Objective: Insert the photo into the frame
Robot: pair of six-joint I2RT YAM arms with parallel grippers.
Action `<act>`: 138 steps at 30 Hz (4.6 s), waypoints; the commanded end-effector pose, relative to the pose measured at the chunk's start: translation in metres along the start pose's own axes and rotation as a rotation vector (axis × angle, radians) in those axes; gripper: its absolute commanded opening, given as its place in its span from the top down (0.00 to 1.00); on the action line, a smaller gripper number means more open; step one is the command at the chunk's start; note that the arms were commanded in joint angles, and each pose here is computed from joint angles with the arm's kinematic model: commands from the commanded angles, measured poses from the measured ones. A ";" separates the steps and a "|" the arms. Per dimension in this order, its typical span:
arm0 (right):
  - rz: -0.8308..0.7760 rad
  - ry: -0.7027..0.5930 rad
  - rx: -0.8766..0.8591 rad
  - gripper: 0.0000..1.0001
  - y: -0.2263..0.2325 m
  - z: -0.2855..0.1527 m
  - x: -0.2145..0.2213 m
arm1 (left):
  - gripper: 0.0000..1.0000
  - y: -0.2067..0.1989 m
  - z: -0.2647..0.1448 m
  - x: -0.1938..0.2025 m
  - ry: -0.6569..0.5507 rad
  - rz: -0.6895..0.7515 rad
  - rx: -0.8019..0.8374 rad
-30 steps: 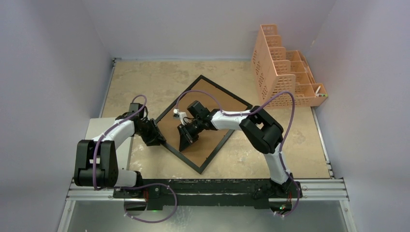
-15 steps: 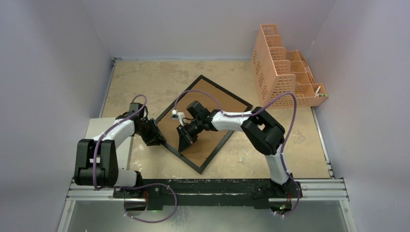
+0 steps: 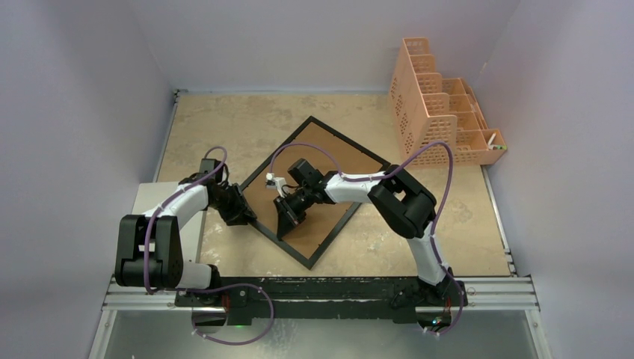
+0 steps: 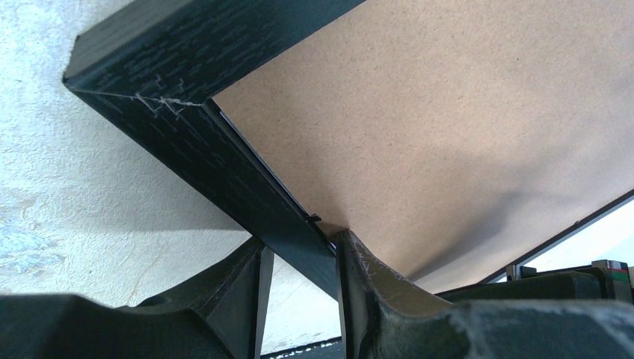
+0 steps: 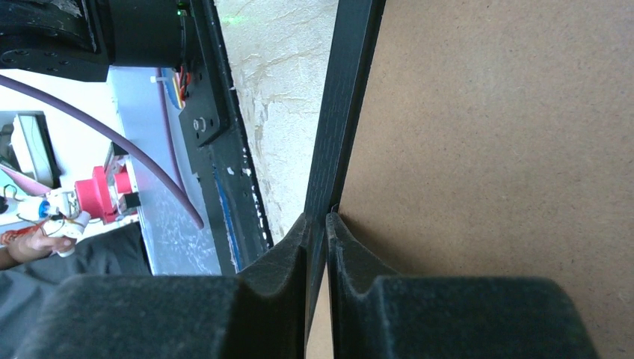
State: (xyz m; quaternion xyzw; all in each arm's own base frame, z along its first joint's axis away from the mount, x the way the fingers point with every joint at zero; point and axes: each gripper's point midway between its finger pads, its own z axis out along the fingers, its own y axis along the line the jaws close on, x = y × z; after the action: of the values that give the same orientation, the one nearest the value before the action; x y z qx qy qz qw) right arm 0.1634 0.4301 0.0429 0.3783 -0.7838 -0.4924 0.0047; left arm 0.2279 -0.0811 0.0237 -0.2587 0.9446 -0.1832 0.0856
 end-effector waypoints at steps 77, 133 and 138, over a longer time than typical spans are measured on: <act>0.249 0.003 0.228 0.80 -0.073 0.003 0.012 | 0.63 0.011 0.004 -0.014 -0.055 0.019 -0.074; 0.109 -0.338 0.527 0.75 -0.052 -0.144 -0.029 | 0.38 -0.088 -0.049 -0.114 -0.295 0.231 0.150; 0.138 -0.284 0.488 0.72 -0.052 -0.131 -0.006 | 0.36 -0.095 -0.039 -0.135 -0.298 0.252 0.137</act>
State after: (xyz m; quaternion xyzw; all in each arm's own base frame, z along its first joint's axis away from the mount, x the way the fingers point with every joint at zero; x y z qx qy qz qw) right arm 0.2664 0.3189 0.0698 0.2135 -0.9069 -0.3147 -0.1814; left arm 0.3481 -0.0782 0.0987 -0.1815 0.9339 -0.1994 0.2348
